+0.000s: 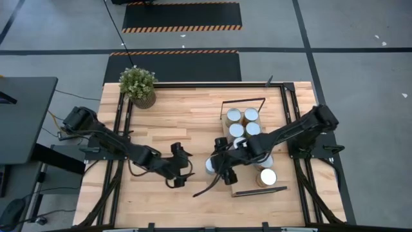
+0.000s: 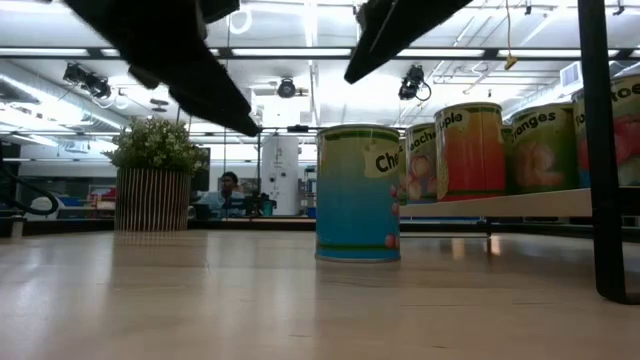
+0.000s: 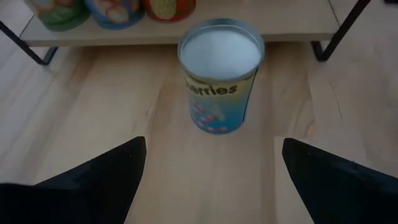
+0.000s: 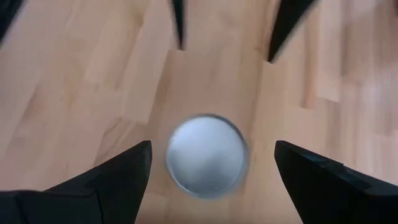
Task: Pick and place cans onto a shelf
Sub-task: Put the canned cherries on the shelf
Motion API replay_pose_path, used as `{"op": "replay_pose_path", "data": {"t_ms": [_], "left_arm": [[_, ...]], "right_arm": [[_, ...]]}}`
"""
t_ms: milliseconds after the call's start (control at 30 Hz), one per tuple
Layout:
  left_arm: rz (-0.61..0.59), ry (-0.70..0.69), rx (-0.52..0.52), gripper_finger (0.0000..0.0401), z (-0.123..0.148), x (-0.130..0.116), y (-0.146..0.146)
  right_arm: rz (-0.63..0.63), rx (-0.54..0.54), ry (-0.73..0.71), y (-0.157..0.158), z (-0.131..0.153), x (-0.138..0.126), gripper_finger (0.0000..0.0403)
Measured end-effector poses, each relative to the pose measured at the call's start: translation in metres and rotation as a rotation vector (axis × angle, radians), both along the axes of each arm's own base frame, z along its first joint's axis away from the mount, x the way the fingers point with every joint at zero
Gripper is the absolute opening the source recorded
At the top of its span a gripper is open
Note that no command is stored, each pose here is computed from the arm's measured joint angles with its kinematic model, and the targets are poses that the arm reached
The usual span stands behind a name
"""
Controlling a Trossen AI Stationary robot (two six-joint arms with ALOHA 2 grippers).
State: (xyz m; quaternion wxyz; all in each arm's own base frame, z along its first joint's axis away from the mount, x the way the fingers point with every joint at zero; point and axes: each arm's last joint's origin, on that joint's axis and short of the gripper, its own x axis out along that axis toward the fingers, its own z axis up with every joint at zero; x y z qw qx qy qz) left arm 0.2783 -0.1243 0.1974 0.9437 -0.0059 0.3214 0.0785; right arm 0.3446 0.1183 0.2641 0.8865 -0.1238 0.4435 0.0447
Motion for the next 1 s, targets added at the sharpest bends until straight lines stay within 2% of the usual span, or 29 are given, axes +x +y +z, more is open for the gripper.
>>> {"op": "replay_pose_path", "data": {"t_ms": [200,433,700,1000], "left_arm": [[0.010,-0.123,-0.002,0.0384,-0.017,-0.019,0.009],[0.017,-0.225,-0.023,0.0384,-0.025,-0.033,0.017],[0.031,-0.215,-0.010,0.0384,-0.035,-0.049,0.014],[0.034,-0.224,-0.040,0.0384,-0.037,-0.053,0.010]], "right_arm": [[0.051,-0.022,0.048,0.008,-0.011,0.018,0.0346],[0.035,-0.050,0.128,0.002,-0.019,0.047,0.0346],[0.033,-0.043,0.258,-0.004,-0.038,0.066,0.0346],[-0.008,-0.024,0.321,-0.014,-0.045,0.067,0.0346]]}}
